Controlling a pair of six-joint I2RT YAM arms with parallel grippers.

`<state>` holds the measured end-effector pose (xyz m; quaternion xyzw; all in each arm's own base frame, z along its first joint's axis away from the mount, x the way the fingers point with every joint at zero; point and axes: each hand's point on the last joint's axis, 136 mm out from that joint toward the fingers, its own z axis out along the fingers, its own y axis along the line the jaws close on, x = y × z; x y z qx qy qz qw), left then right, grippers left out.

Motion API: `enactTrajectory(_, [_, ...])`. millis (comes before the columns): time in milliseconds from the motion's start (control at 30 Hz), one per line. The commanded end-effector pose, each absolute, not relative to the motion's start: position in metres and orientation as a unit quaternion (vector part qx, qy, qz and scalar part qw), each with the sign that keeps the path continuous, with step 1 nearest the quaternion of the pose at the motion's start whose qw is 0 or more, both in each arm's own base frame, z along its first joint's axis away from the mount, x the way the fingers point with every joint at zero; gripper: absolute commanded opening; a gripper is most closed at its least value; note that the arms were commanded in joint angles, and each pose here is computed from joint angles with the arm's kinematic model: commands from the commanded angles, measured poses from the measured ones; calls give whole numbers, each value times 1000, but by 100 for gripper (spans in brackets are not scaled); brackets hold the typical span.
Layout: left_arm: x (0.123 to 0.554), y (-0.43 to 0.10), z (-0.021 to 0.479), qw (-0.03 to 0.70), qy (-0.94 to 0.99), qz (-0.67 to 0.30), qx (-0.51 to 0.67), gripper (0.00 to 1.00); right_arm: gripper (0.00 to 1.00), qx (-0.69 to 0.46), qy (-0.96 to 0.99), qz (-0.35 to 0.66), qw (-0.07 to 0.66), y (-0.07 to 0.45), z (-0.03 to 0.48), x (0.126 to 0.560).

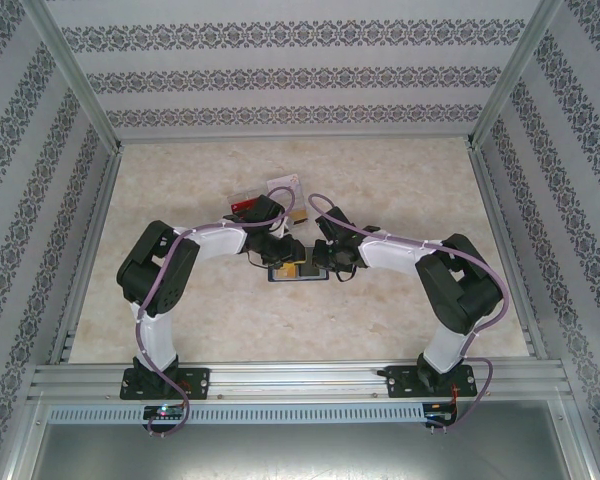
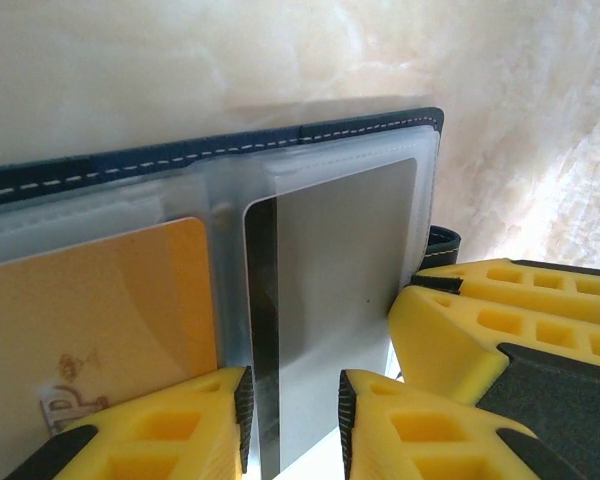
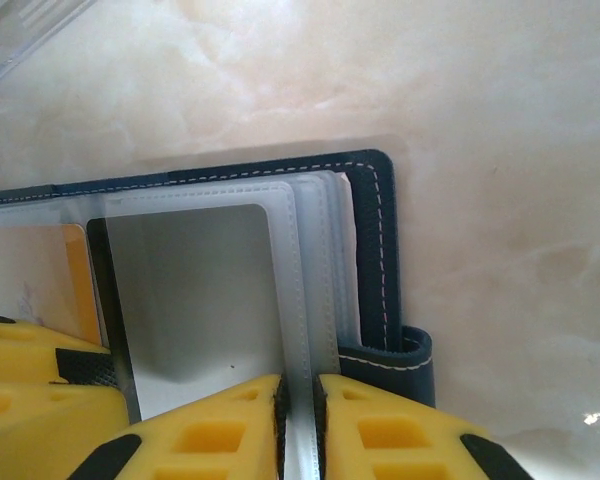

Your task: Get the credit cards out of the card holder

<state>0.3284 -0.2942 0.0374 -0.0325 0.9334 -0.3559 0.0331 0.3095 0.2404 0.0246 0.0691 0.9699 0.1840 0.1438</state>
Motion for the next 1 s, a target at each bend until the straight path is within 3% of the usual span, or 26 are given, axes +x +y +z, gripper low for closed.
enactTrajectory(0, [329, -291, 33, 28, 936, -349, -32, 31, 19, 75, 978, 158, 113, 230, 8, 300])
enactTrajectory(333, [327, -296, 39, 18, 934, -357, -4, 36, 19, 76, 977, 163, 111, 232, 7, 301])
enactTrajectory(567, [326, -291, 33, 14, 944, -331, -2, 47, 18, 77, 976, 170, 109, 235, 8, 300])
enactTrajectory(967, [326, -299, 37, 9, 936, -352, 5, 47, 17, 80, 976, 171, 107, 235, 7, 300])
